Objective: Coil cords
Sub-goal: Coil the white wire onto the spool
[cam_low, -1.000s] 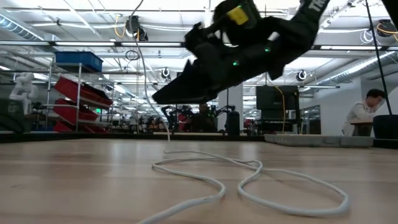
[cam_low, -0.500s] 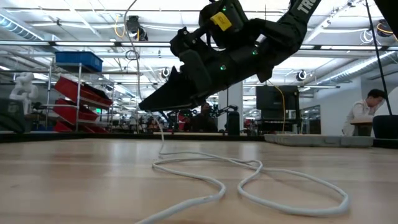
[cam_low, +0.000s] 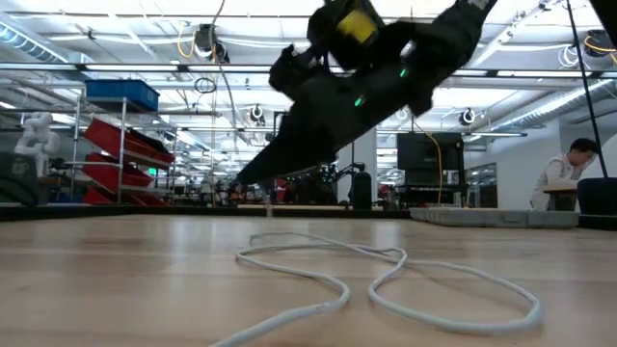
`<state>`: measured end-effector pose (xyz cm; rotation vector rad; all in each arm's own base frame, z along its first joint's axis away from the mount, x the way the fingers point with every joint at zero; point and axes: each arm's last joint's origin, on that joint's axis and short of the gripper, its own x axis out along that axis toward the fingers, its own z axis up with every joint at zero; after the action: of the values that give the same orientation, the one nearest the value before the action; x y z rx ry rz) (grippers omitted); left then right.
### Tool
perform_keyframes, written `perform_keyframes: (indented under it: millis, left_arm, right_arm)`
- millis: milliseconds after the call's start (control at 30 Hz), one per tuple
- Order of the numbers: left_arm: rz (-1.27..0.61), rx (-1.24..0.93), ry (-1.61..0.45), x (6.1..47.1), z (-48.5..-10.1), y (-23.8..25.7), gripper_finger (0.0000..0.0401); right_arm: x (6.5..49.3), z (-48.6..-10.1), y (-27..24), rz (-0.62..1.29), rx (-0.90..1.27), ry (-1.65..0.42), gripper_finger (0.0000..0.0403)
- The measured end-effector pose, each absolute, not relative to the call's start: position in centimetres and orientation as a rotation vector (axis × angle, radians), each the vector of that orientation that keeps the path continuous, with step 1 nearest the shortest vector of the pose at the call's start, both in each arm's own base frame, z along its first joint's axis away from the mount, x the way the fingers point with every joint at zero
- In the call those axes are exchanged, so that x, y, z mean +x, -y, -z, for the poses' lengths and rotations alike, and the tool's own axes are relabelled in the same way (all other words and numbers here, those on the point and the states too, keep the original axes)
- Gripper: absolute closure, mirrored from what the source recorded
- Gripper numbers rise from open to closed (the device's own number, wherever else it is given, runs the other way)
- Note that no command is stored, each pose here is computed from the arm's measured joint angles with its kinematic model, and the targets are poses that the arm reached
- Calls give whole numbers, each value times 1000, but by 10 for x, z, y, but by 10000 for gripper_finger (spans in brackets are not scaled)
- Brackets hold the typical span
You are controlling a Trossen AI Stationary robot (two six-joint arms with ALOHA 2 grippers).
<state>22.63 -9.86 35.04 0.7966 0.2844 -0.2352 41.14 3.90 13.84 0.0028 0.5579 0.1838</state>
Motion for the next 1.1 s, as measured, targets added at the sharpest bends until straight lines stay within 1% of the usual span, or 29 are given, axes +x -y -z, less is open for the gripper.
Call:
perform_keyframes:
  millis: [100,200,333,533,633,833,967,1100]
  left_arm:
    - [240,800,-311,225,-348,98,400]
    - [245,805,-327,225,-346,98,400]
    - [250,800,-350,224,-344,97,400]
    - [267,785,-353,224,-344,98,400]
    - [269,785,-354,224,-344,98,400]
    - [277,791,-373,223,-342,97,400]
    - [278,791,-373,223,-342,97,400]
    - [278,791,-372,223,-342,97,400]
  right_arm:
    - [398,-153,-53,-213,11,-653,401]
    - [385,-169,-70,-245,12,-697,402]
    - [370,-194,-92,-230,-15,-678,402]
    - [341,-232,-110,-130,-50,-654,402]
    - [327,-252,-117,-104,-70,-603,403]
    - [301,-290,-132,-139,-68,-473,403]
    - [291,-307,-138,-130,-79,-387,403]
    - [289,-314,-144,-141,-96,-316,403]
